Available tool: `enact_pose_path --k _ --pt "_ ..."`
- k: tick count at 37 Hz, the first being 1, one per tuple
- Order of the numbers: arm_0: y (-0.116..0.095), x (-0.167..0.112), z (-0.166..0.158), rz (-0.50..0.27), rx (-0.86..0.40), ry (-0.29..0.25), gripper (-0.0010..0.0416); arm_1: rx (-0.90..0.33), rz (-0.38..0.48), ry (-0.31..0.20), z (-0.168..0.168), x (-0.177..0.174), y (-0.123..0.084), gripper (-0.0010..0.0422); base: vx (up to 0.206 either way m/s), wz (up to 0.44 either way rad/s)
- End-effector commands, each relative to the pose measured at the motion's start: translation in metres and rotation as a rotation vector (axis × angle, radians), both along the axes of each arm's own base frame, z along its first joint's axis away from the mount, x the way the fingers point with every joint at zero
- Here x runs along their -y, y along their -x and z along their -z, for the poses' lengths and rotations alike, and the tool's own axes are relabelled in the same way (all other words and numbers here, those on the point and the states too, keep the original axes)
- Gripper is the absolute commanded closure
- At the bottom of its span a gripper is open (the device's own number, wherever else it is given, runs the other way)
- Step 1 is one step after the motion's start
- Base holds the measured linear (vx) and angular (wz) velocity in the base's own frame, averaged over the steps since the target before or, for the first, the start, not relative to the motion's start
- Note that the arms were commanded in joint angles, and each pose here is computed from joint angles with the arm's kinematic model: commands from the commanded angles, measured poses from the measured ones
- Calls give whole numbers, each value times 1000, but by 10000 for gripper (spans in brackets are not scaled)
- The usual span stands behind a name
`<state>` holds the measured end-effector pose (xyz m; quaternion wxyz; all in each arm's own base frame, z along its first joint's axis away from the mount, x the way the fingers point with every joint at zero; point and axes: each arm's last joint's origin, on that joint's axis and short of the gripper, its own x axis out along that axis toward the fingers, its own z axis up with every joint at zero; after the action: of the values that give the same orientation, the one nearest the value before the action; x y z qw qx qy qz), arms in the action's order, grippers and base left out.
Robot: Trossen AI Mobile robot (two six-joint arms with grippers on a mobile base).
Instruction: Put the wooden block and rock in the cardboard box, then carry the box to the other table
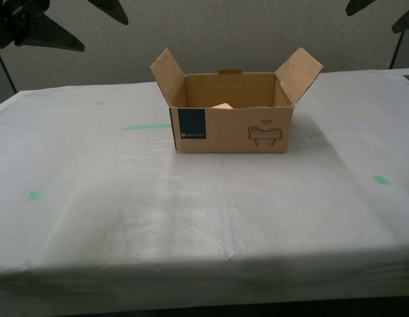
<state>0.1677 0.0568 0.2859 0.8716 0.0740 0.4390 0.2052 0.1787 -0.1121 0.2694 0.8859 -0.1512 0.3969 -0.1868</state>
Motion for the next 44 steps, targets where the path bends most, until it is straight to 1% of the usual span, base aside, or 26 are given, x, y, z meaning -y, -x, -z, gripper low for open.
enact_pose_path --k 1,44 --pt "0 0 0 5 1 0 8 1 -4 2 0 0 0 37 0 0" --pt "0 0 0 5 2 0 9 2 -4 3 -1 0 0 37 0 0"
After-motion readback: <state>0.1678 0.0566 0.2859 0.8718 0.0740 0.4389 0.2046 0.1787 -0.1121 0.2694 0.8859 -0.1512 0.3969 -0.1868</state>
